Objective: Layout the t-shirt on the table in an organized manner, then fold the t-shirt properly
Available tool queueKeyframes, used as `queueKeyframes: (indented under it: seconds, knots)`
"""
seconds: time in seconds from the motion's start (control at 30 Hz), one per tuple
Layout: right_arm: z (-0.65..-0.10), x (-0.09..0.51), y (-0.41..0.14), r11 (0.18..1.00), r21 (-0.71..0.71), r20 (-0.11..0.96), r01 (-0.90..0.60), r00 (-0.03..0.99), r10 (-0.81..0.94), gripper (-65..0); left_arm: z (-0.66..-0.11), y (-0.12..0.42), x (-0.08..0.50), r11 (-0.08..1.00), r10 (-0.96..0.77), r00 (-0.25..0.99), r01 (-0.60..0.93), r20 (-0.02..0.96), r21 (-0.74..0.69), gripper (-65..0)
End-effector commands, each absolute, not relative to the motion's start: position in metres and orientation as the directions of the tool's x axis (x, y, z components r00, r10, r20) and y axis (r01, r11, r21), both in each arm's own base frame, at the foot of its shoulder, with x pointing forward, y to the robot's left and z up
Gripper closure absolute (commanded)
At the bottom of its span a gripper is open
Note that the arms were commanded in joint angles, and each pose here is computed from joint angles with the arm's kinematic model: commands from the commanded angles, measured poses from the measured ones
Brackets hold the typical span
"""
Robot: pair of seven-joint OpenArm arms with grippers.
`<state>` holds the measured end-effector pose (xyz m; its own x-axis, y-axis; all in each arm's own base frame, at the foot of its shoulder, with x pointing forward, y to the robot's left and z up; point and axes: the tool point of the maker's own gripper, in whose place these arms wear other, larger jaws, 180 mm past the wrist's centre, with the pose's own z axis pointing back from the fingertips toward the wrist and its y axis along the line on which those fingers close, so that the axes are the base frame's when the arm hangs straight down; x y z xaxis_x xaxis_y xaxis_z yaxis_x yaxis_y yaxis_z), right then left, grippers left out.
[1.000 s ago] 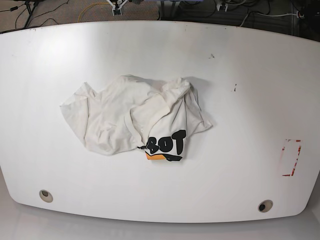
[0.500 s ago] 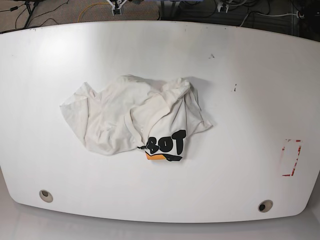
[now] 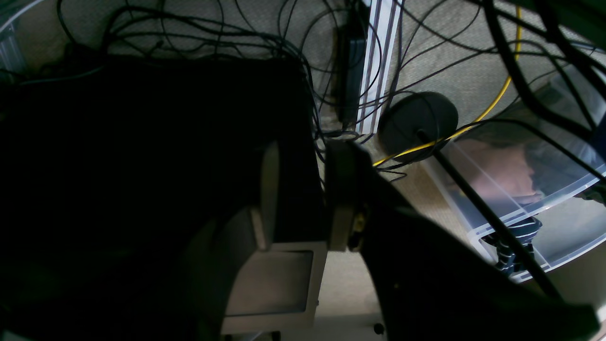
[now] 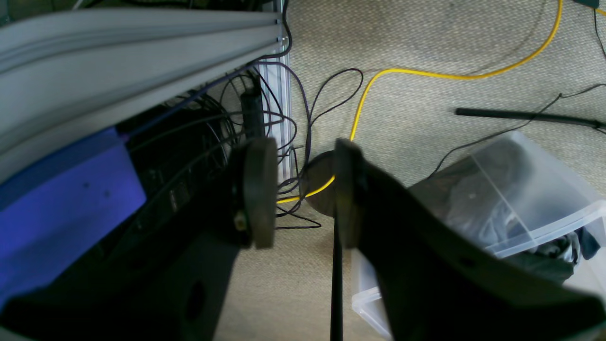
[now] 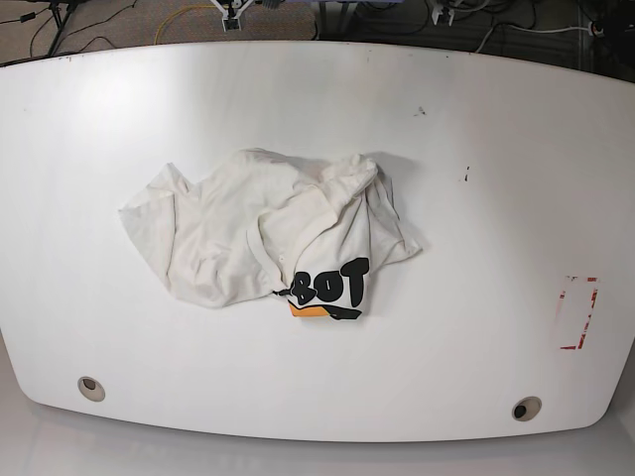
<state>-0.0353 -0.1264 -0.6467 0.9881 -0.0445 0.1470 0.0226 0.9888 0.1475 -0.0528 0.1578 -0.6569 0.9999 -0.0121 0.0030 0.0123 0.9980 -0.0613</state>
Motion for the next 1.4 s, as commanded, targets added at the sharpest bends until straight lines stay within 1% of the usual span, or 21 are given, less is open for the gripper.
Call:
queueKeyframes:
  seconds: [0.0, 0.3, 0.57, 0.6, 0.67, 1.17, 1.27, 1.37]
  knots:
    - [-0.646, -0.040, -0.128, 0.989, 0.145, 0.143, 0.022, 0.989, -0.043, -19.9, -0.656, 0.159, -0.057, 0.998, -0.011, 1.000, 0.011, -0.002, -0.059, -15.1]
    - [-0.646, -0.038, -0.129, 0.989, 0.144, 0.153, 0.025, 0.987, -0.047, -19.9, -0.656, 0.159, -0.062, 0.998, -0.010, 1.000, 0.009, -0.009, -0.059, -15.0]
    - [-0.645, -0.042, -0.130, 0.989, 0.144, 0.165, 0.029, 0.985, -0.053, -19.8, -0.655, 0.163, -0.065, 0.998, -0.008, 1.000, 0.009, 0.009, -0.055, -14.9]
    - [-0.646, -0.027, -0.131, 0.989, 0.144, 0.179, 0.016, 0.983, -0.042, -19.8, -0.656, 0.164, -0.055, 0.999, -0.010, 1.000, 0.011, 0.014, -0.052, -15.1]
    - [-0.646, -0.017, -0.131, 0.989, 0.144, 0.194, 0.014, 0.980, -0.042, -19.8, -0.656, 0.164, -0.054, 0.999, -0.010, 1.000, 0.011, 0.015, -0.052, -15.1]
    - [-0.646, -0.013, -0.131, 0.989, 0.145, 0.200, 0.013, 0.979, -0.043, -19.8, -0.656, 0.165, -0.053, 0.999, -0.011, 1.000, 0.012, 0.018, -0.050, -15.1]
    - [-0.646, -0.013, -0.131, 0.989, 0.144, 0.200, 0.013, 0.979, -0.042, -19.7, -0.656, 0.165, -0.050, 0.999, -0.009, 1.000, 0.011, 0.029, -0.050, -15.1]
    - [-0.646, -0.014, -0.130, 0.989, 0.145, 0.200, 0.013, 0.979, -0.043, -19.7, -0.656, 0.166, -0.042, 0.999, -0.005, 0.997, 0.009, 0.073, -0.049, -15.1]
